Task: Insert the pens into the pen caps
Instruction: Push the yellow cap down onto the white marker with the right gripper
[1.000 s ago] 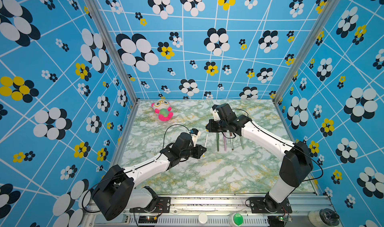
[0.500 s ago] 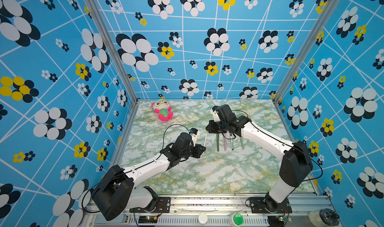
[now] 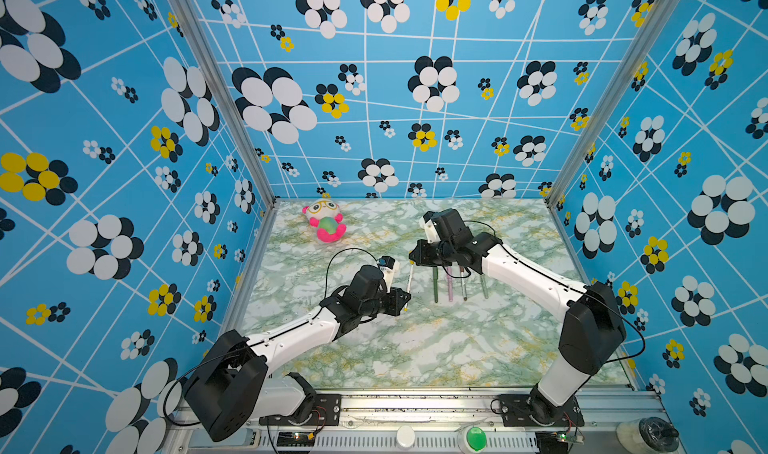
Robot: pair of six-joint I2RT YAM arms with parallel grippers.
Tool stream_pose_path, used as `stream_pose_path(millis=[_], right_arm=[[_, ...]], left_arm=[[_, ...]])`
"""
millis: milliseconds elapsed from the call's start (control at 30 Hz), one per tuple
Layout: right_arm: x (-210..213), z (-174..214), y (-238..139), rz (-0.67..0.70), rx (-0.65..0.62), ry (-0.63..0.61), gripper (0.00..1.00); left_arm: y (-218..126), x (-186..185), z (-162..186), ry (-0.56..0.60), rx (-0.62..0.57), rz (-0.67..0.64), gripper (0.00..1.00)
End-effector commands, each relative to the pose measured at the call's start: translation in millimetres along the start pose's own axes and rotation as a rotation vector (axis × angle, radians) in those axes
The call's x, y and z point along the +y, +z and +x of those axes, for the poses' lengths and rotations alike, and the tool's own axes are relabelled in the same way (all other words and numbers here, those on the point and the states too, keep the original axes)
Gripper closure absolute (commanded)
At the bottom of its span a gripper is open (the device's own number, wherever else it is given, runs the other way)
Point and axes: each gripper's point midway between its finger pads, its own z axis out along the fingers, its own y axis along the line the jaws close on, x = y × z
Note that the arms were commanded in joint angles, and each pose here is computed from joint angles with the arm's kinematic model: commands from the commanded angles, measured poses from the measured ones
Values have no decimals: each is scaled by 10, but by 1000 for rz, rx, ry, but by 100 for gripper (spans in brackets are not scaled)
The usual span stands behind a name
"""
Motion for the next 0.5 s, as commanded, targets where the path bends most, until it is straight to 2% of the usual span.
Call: stream_pose_path(millis=[0, 467], right_arm=[[-15, 49, -16, -17, 13, 24, 92], [-51, 98, 4, -14, 17, 32, 92]], left_arm=[[-35, -46, -92, 19, -39, 1, 100], [-90, -48, -130, 21, -68, -4, 100]])
